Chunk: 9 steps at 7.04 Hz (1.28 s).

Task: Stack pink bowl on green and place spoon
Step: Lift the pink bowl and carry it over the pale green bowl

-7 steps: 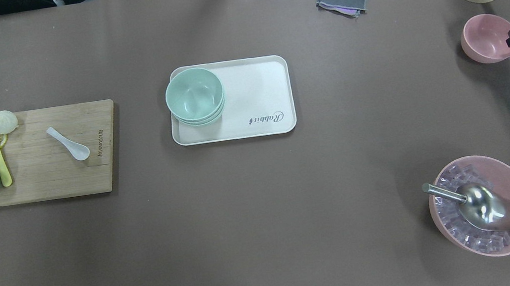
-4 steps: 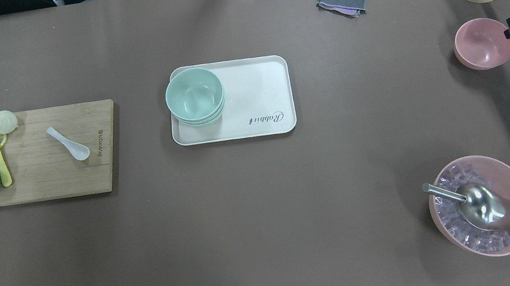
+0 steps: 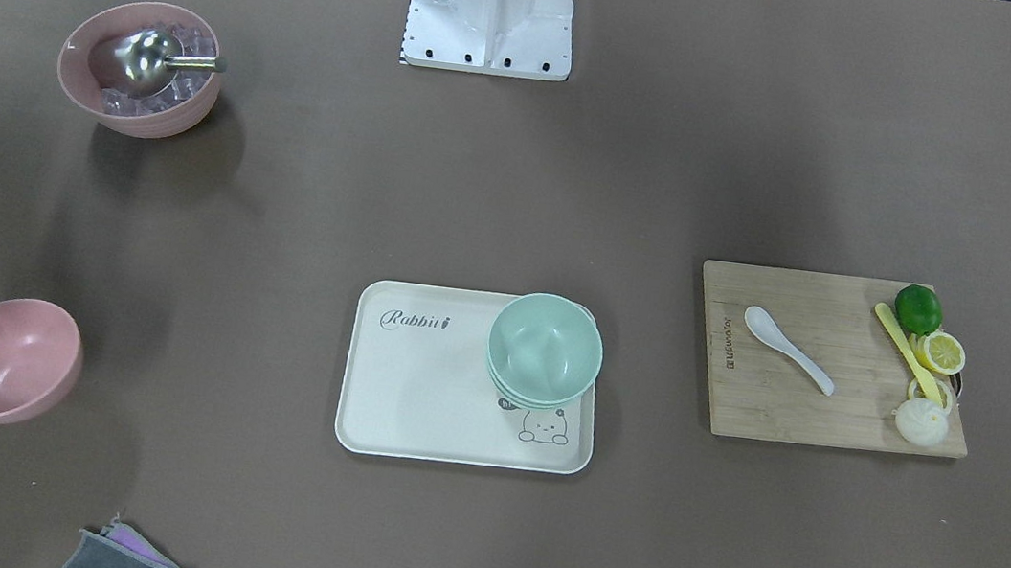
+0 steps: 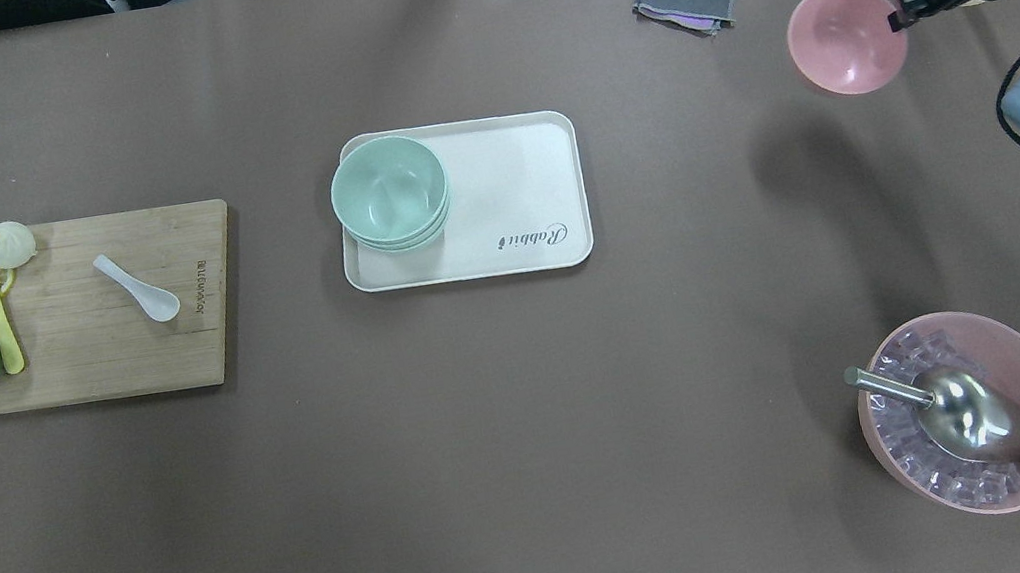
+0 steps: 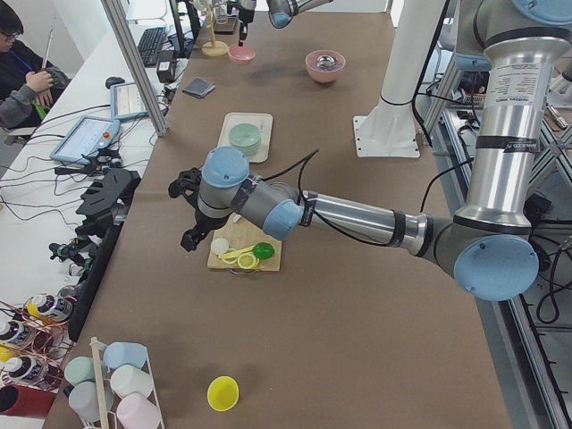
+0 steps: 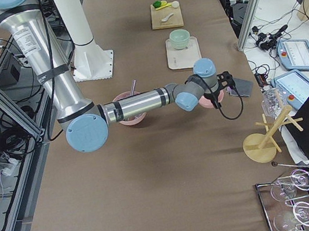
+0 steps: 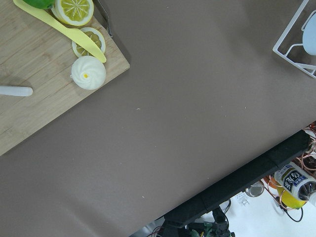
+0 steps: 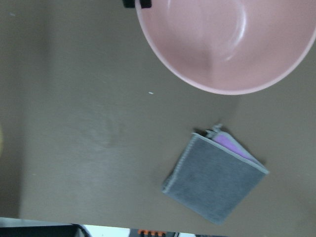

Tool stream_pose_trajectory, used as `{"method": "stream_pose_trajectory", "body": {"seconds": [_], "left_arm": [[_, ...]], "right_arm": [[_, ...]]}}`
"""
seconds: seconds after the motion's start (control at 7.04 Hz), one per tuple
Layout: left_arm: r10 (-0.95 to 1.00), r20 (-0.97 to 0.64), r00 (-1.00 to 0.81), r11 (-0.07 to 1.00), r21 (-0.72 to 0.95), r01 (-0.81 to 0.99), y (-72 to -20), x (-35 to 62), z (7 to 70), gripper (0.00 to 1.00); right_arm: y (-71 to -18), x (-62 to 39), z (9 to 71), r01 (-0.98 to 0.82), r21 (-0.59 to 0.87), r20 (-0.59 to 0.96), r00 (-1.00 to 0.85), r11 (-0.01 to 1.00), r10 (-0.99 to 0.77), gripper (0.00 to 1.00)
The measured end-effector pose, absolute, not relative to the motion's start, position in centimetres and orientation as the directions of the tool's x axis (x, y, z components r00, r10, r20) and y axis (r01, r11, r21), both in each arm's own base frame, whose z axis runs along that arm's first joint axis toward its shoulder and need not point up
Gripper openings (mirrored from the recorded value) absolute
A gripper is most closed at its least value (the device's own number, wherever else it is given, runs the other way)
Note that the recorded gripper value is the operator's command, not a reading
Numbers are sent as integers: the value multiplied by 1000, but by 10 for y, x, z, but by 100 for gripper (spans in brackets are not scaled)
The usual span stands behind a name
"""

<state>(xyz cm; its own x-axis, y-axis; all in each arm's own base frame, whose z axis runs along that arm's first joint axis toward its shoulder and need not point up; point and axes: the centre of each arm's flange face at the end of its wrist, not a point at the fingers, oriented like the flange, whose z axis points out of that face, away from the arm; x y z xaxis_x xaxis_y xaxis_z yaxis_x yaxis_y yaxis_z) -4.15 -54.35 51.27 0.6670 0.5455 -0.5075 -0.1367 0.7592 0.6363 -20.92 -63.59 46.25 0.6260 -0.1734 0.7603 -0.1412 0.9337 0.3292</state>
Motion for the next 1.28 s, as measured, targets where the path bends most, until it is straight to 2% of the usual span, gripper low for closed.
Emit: {"method": "stream_pose_trajectory", "body": {"seconds": [0.28,0.71,0.99,1.28], "left_arm": [[544,-508,668,761,634,-137,-544,-42,514,98],[543,-510,667,763,632,-138,-543,-42,517,98],[541,-511,668,765,628,-139,-541,-42,519,98],[539,-513,668,767,626,-139,-541,-42,520,98]], "right_arm": [[-637,-303,361,-241,206,823,567,948,-34,0],[-602,-418,204,-285,58,797,591,957,128,0],[-566,-481,136,-328,-18,786,579,944,216,0],[-558,-547,84,-355,-68,746,602,932,284,0]]}}
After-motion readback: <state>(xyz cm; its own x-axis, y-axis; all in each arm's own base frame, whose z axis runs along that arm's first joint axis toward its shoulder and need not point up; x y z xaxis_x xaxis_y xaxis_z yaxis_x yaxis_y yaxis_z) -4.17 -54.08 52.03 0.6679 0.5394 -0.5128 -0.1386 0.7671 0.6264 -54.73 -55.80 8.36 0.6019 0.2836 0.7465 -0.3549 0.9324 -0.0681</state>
